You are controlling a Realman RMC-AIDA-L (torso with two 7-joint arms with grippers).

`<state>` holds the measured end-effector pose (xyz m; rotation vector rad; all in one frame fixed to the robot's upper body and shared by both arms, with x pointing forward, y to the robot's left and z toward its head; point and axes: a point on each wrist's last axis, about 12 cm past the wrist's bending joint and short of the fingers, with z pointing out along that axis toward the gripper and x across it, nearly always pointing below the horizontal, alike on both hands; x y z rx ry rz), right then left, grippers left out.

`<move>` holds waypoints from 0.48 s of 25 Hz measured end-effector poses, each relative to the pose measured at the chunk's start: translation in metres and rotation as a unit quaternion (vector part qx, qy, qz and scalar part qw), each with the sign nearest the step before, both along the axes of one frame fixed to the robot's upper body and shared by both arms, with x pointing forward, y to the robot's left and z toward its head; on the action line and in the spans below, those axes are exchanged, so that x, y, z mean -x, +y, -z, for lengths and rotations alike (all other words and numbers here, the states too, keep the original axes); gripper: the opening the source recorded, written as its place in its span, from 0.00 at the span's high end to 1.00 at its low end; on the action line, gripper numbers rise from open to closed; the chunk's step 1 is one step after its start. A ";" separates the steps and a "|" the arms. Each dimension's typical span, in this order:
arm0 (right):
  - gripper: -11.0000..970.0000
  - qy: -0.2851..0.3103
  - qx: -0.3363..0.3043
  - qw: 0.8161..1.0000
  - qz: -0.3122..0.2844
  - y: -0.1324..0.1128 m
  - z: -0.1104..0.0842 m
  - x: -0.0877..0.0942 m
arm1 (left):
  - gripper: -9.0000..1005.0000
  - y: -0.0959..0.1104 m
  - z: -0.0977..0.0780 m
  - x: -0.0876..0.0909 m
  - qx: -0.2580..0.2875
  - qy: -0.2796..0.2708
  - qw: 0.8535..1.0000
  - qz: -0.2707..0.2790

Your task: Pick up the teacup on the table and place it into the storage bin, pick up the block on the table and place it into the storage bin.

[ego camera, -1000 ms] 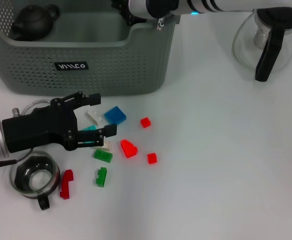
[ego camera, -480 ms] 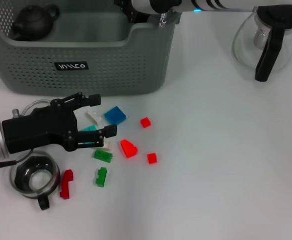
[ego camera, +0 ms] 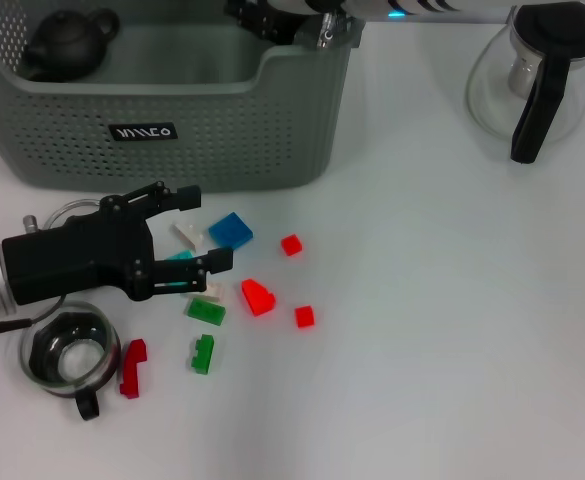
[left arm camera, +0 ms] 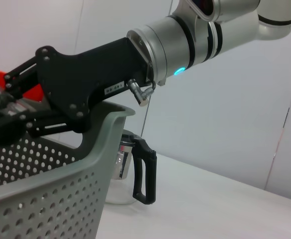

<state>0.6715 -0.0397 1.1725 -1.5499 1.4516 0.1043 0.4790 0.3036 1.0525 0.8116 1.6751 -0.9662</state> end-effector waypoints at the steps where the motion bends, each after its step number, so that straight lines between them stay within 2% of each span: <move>1: 0.88 0.000 0.000 1.000 0.000 0.000 0.000 0.000 | 0.17 0.000 -0.001 -0.001 0.000 -0.001 1.000 0.001; 5: 0.72 -0.001 0.000 1.000 0.002 -0.001 0.000 0.000 | 0.17 0.001 -0.002 -0.002 0.001 -0.003 1.000 0.000; 8: 0.47 -0.003 -0.001 1.000 0.004 -0.001 0.000 -0.001 | 0.17 0.001 -0.002 -0.002 0.001 -0.003 1.000 0.000; 12: 0.41 -0.005 -0.003 1.000 0.006 -0.001 -0.002 -0.002 | 0.17 0.001 -0.002 -0.001 0.001 -0.003 1.000 -0.001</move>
